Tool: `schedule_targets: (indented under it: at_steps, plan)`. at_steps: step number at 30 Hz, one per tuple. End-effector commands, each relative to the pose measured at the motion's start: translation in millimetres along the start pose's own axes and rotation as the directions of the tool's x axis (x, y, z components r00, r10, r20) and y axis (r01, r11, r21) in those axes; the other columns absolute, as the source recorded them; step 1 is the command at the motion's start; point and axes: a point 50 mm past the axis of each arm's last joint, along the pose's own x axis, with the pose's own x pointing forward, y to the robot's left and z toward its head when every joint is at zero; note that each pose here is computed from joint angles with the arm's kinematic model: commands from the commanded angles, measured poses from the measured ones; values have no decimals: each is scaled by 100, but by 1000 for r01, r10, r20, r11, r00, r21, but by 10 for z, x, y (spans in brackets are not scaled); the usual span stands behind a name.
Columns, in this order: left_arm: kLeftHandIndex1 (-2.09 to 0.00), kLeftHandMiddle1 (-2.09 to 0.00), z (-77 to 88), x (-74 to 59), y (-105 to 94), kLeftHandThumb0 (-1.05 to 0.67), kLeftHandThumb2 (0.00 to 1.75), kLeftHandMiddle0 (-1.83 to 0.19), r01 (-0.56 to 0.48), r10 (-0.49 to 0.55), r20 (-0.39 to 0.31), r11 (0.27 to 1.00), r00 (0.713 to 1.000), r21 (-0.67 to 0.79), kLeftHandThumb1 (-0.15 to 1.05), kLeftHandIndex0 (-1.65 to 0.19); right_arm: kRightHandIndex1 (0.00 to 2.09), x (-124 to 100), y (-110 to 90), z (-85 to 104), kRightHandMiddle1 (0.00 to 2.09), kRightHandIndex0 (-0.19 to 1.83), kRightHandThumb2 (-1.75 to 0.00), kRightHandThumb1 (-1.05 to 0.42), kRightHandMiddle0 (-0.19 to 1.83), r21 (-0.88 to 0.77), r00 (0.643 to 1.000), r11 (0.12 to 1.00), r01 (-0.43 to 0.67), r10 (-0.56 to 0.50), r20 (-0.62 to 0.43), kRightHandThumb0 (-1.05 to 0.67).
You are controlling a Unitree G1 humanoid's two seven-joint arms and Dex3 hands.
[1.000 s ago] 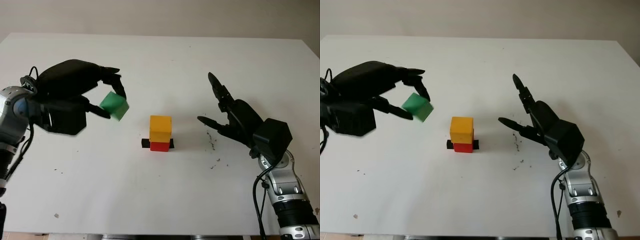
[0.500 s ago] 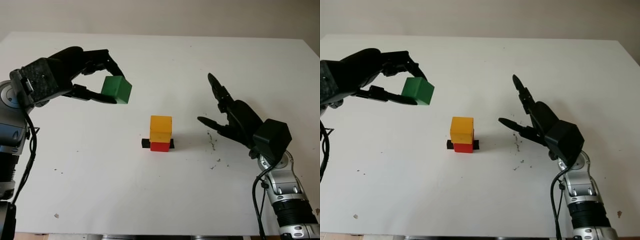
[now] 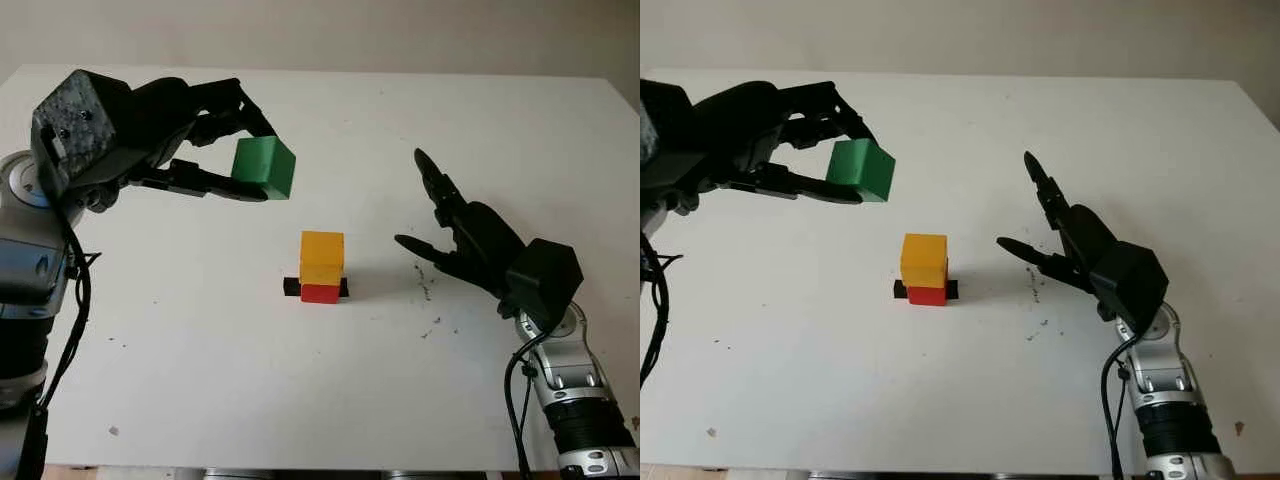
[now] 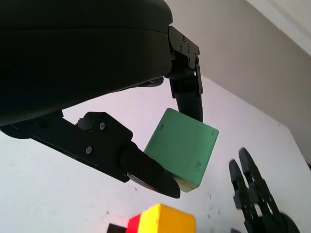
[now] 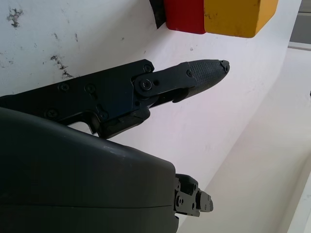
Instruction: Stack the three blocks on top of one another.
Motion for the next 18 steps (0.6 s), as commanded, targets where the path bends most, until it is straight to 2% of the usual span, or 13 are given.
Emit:
schedule_targets:
  at_steps: [1, 5, 8, 14, 18]
  plan:
    - [-162, -6, 204, -10, 19, -31, 5, -25, 5, -7, 26, 999, 1000, 52, 101, -25, 2, 24, -8, 44, 5, -19, -12, -105, -12, 6, 1000, 1000, 8, -8, 19, -69]
    - [-165, -8, 436, 30, -56, -33, 5, -28, 87, -85, -19, 991, 996, 101, 100, -23, 1, 27, 7, 48, 5, -19, -13, -105, -12, 0, 1000, 1000, 7, -7, 21, -69]
    - [-165, -8, 542, 75, -65, -35, 5, -30, 132, -127, -46, 981, 991, 141, 100, -24, 2, 30, 24, 48, 5, -19, -13, -105, -12, -3, 1000, 1000, 5, -5, 20, -69]
    - [-162, -8, 656, 168, -25, -40, 6, -32, 168, -154, -97, 972, 983, 162, 101, -28, 0, 33, 60, 46, 5, -19, -14, -105, -13, -6, 1000, 1000, 0, 0, 17, -71]
    - [-169, -9, 646, 221, -53, -39, 5, -37, 197, -186, -149, 978, 971, 63, 100, -26, 1, 36, 94, 45, 5, -19, -14, -105, -12, 3, 1000, 1000, 8, -8, 19, -72]
